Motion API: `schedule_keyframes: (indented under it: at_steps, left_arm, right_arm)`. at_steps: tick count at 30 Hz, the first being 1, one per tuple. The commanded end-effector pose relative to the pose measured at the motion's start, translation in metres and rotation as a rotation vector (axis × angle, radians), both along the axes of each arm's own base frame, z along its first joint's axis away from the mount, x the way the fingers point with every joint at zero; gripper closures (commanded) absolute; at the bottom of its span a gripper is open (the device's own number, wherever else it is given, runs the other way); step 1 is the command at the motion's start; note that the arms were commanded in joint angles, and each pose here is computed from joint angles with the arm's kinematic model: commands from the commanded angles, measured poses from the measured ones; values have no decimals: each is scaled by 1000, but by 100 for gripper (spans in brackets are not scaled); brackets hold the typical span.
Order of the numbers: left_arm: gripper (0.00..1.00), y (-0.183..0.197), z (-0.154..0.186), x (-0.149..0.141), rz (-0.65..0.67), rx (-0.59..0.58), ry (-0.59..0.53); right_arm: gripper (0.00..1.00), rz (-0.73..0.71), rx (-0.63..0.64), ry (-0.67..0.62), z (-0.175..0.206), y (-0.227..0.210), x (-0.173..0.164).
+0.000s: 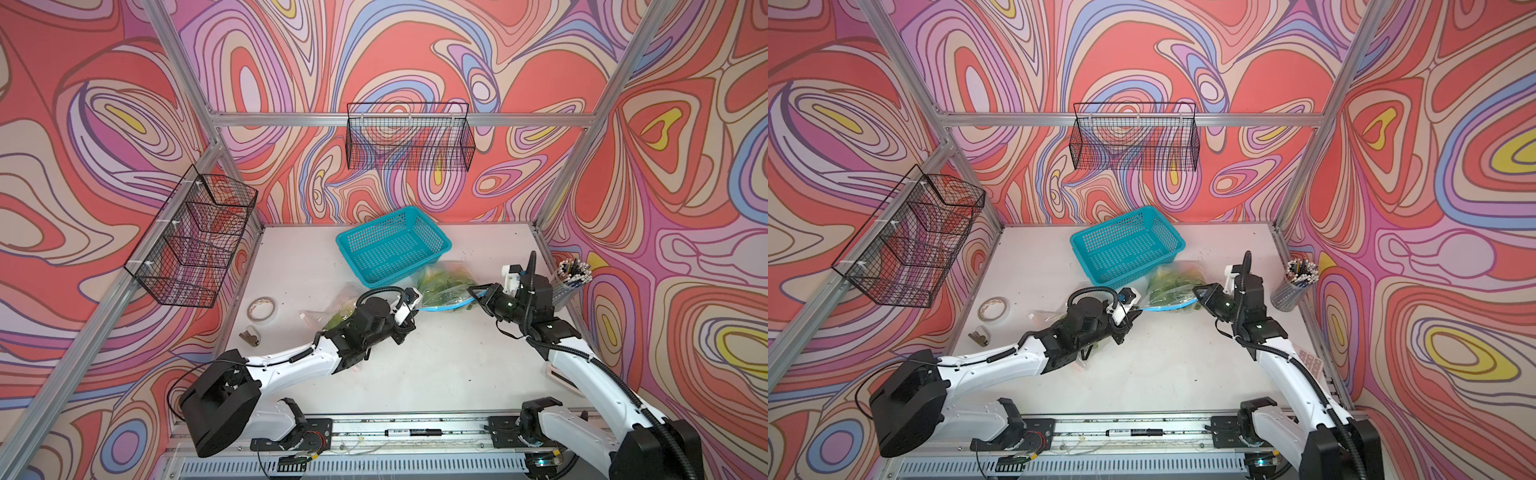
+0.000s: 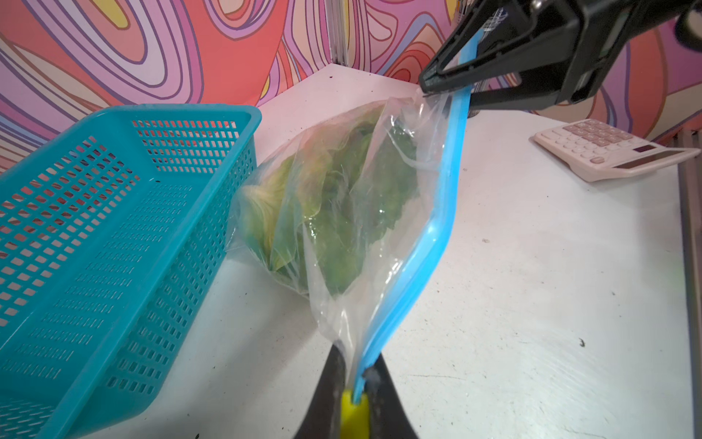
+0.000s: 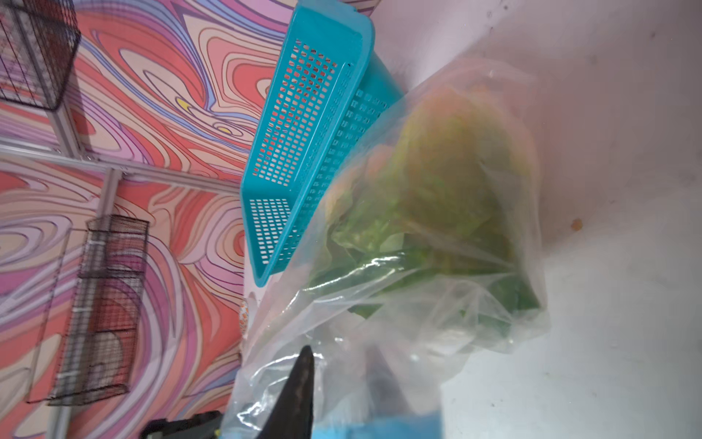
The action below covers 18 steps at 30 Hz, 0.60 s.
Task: Open the zip-top bag and take out the chinese cabbages
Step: Adjust the zipper food storage bag at the center of the board.
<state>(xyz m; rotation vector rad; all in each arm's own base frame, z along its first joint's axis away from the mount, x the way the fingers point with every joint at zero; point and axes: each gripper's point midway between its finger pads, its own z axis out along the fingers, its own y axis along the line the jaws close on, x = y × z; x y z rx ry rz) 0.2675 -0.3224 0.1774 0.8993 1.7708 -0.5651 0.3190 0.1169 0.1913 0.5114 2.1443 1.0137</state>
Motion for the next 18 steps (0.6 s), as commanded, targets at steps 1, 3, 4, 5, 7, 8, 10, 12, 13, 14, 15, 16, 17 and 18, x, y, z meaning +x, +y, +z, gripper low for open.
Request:
schedule_keyframes:
  at_steps: [1, 3, 4, 5, 7, 8, 10, 12, 13, 14, 15, 16, 17, 18]
  left_arm:
    - [92, -10, 12, -1, -22, -38, 24]
    - [93, -13, 14, 0, -23, -44, 39]
    - [93, -14, 15, 0, -24, -45, 46]
    - [94, -15, 15, 0, -26, -45, 54]
    - [95, -18, 17, 1, -29, -44, 70]
    - [95, -19, 17, 1, -30, -44, 78]
    - [97, -22, 19, 2, -31, -46, 88]
    - [97, -23, 22, 2, -35, -48, 99]
    - [97, -25, 23, 2, -39, -47, 105]
    - [97, -26, 23, 2, -43, -44, 114]
    - [97, -28, 24, 1, -51, -37, 125]
    - [97, -30, 24, 0, -61, -33, 137]
    - [97, -32, 24, 0, -70, -26, 151]
    - [98, -34, 26, -1, -79, -25, 162]
  right_arm:
    - [62, -29, -99, -26, 7, -13, -2]
    - [49, -41, -144, -36, 9, -19, -4]
    - [43, -49, -170, -44, 11, -23, -5]
    - [38, -55, -196, -52, 13, -26, -6]
    - [31, -71, -264, -72, 17, -35, -10]
    - [28, -78, -297, -82, 19, -39, -11]
    - [25, -99, -373, -109, 24, -50, -15]
    - [24, -94, -441, -156, 30, -55, -19]
    - [23, -85, -469, -184, 34, -57, -20]
    - [23, -80, -492, -203, 36, -58, -22]
    - [23, -71, -516, -225, 39, -59, -23]
    - [23, -58, -538, -252, 43, -58, -23]
    - [23, -29, -552, -285, 48, -55, -24]
    - [23, 1, -562, -321, 53, -51, -26]
